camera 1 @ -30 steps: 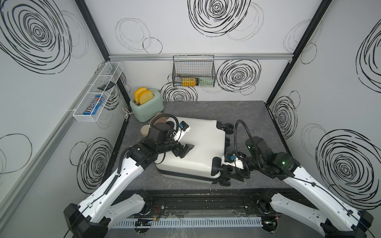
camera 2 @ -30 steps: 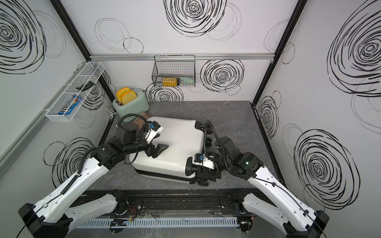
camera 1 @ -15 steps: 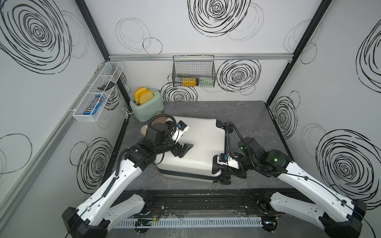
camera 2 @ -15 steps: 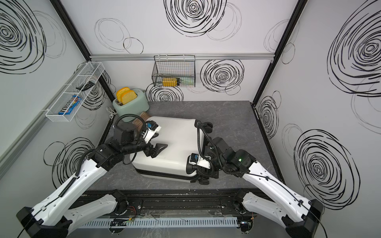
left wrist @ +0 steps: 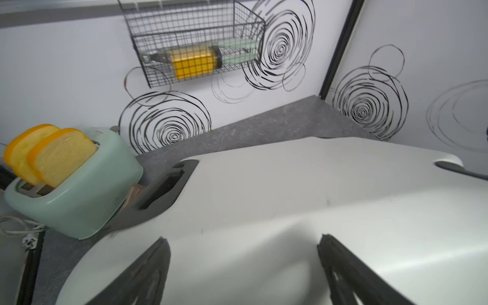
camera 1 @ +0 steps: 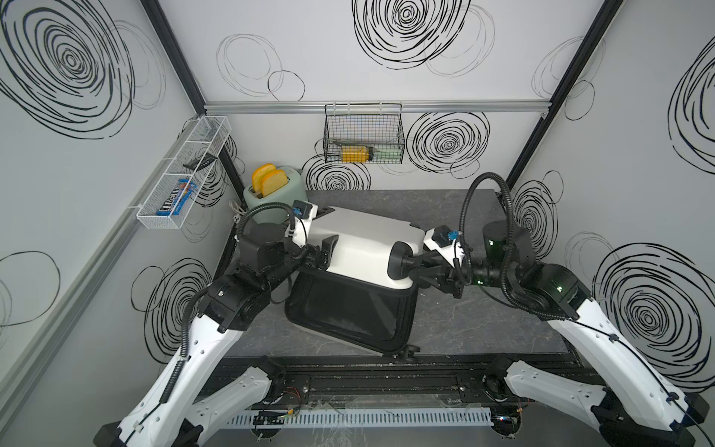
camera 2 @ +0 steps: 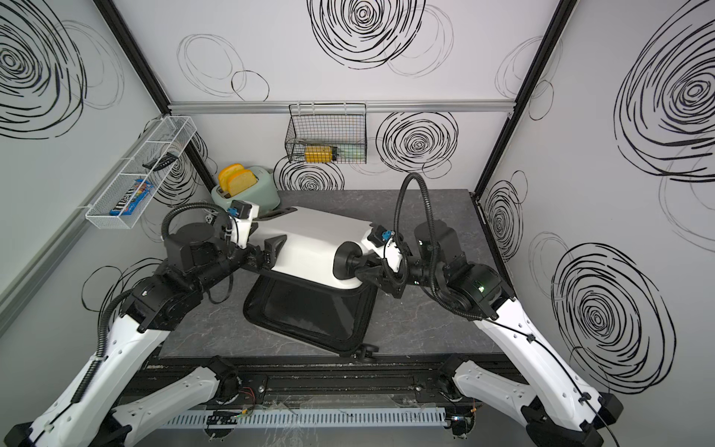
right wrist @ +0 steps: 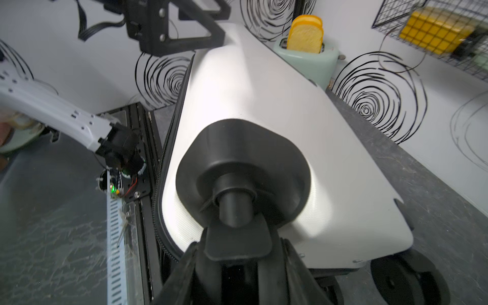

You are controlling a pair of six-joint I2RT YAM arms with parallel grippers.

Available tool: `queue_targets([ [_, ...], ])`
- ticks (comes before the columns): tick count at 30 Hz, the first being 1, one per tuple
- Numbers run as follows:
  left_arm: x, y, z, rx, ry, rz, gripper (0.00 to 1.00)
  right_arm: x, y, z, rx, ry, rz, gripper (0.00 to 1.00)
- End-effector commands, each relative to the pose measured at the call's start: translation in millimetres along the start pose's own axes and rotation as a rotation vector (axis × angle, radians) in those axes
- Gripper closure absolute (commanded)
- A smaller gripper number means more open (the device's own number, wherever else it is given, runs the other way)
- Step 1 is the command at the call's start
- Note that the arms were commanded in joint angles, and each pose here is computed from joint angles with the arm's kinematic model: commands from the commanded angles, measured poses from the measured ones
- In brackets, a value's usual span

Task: Open the suitcase zippers
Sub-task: Open the suitcase at the center of the board.

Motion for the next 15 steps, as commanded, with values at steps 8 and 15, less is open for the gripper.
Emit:
queue_targets([
  [8,-22,32,56,0.162,0.253,-0.082,0.08,64,-76,-34,-0.412,-0.343,0.371,1.00],
  [15,-48,42,111,0.274,0.409,-0.117,0.09,94,-109,-2,-0.540,-0.399,0.520,1.00],
])
Point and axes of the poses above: each gripper's point midway between its finger pads, its own x axis back along the fingers, its own y axis along the line the jaws close on, z = x × y, the point moved 7 cm from there along x, back along the fingers, and after that the axes turned 3 degrees about x, right-handed, at the moved point
